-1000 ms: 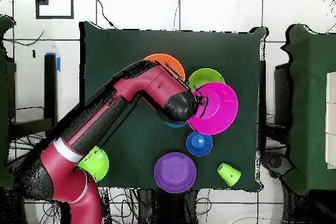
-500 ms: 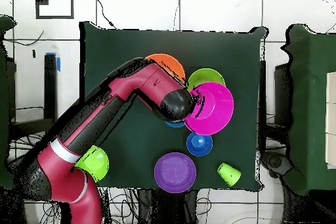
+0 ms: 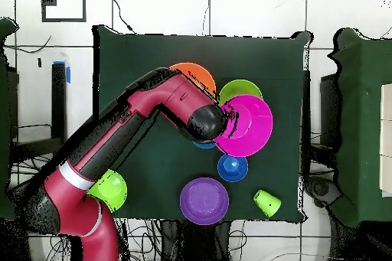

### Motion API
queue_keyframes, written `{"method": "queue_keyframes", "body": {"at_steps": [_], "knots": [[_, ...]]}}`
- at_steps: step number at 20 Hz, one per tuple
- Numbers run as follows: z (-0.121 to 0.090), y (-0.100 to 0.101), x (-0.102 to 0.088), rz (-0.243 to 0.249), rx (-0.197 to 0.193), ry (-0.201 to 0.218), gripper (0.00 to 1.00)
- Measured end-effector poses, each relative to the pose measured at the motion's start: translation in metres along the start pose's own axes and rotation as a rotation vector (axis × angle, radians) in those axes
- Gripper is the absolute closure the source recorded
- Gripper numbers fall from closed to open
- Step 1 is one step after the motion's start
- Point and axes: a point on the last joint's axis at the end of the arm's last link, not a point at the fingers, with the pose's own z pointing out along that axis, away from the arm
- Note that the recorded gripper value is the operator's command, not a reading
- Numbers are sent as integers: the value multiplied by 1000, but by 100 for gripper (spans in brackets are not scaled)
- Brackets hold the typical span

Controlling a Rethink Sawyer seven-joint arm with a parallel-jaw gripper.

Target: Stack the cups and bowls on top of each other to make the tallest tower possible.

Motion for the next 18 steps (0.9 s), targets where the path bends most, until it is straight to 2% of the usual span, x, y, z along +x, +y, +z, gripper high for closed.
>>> {"method": "queue_keyframes", "body": {"at_steps": [9,14,18], "knots": [[5,-1,6,40,-20,8,100],[7,-1,10,116,-43,12,100],[10,0,12,152,-64,5,100]]}}
